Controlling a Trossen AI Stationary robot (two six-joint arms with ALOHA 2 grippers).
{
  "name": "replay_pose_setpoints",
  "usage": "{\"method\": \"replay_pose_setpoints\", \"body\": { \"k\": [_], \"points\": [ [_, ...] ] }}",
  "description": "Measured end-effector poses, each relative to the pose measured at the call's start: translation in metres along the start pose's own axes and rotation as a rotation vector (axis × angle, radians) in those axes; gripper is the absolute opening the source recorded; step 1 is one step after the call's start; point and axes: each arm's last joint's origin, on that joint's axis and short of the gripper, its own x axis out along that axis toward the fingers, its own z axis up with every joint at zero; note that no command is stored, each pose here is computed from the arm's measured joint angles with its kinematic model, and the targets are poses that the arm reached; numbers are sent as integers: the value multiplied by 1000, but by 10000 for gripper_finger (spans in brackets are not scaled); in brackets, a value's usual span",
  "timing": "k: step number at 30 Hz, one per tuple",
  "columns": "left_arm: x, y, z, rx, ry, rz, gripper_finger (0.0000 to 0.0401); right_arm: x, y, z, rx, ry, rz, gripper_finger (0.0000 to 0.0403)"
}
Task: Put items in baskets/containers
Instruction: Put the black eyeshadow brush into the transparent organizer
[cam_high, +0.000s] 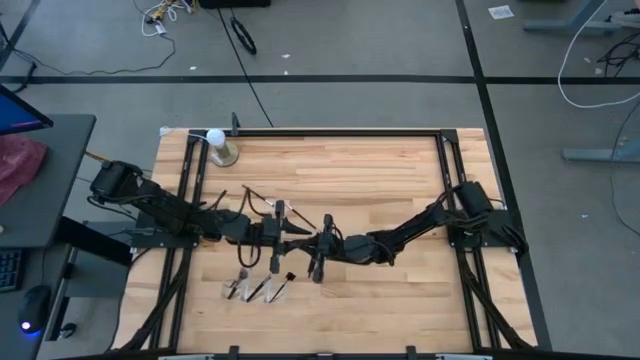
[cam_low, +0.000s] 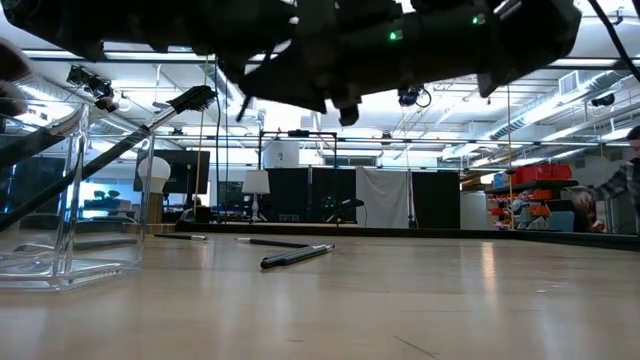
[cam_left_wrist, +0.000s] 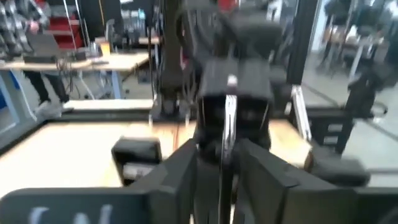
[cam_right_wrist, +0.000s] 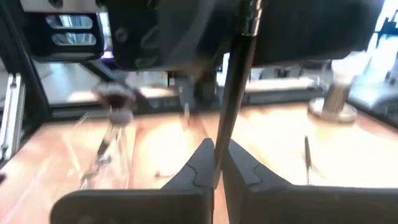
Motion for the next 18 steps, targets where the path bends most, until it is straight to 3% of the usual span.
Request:
{"method": "replay_pose_setpoints", "body": {
  "k": [5,9,13,18],
  "points": [
    [-1,1,-13,33,133,11,185,-5,-4,0,0,125,-23,9],
    [-1,1,-15,37,154,18,201,-6,-4,0,3,143,-26,9],
    [-1,0,-14,34,141,18,176,-6,-5,-2,4,161,-29,9],
    [2,-1,-7,30,122,24,110,-6,-5,-3,9,168,-32,9]
  ]
}}
